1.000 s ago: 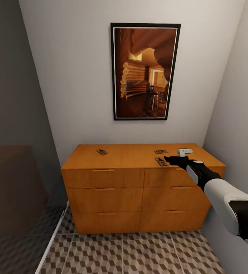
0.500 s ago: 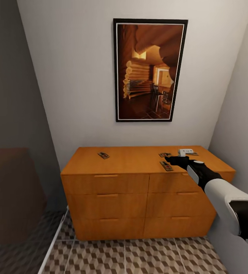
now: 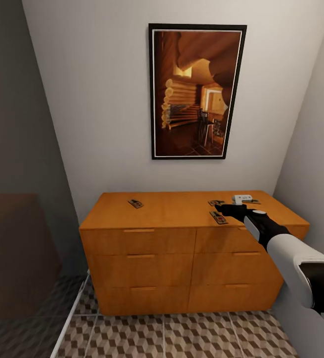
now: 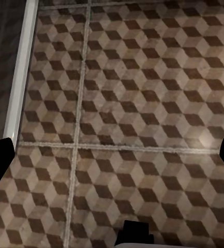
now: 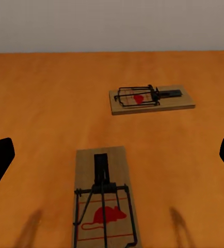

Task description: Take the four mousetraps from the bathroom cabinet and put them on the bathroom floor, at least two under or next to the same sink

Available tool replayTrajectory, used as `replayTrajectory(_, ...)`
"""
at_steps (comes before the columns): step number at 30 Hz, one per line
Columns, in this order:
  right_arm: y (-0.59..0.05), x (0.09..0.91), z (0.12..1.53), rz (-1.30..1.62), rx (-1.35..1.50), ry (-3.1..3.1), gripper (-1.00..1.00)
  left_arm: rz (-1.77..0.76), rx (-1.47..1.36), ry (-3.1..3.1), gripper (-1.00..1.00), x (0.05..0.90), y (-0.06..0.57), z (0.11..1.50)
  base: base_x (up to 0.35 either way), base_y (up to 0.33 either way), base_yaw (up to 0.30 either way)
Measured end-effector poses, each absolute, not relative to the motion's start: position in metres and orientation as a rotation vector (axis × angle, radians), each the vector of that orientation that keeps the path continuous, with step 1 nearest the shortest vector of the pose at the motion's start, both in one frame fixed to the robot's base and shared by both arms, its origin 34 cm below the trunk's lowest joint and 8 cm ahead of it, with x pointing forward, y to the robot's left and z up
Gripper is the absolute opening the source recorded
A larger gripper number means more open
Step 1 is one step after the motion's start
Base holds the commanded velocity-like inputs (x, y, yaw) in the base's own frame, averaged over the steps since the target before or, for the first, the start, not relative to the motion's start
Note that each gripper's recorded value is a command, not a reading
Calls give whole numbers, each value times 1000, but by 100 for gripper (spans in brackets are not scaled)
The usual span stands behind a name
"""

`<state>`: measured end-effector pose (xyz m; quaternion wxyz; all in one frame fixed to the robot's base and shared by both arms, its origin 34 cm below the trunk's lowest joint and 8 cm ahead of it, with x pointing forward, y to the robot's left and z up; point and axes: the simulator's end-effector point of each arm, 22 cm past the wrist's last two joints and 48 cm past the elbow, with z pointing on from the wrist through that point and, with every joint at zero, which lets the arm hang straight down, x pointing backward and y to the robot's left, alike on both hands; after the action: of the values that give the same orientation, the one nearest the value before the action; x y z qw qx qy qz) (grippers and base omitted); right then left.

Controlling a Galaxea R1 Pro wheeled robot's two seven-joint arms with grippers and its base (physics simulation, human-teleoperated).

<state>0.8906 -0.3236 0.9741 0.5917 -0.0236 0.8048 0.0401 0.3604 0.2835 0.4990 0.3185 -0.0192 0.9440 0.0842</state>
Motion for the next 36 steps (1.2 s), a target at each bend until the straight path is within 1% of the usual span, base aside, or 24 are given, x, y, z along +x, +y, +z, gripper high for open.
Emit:
replayTrajectory(28,-326,889,952,91,-49,1910,100,223,-49,2495,100,356,284,496,0,0,0)
replayTrajectory(36,-327,887,947,36,-114,1927,100,223,-49,2497,100,356,284,496,0,0,0)
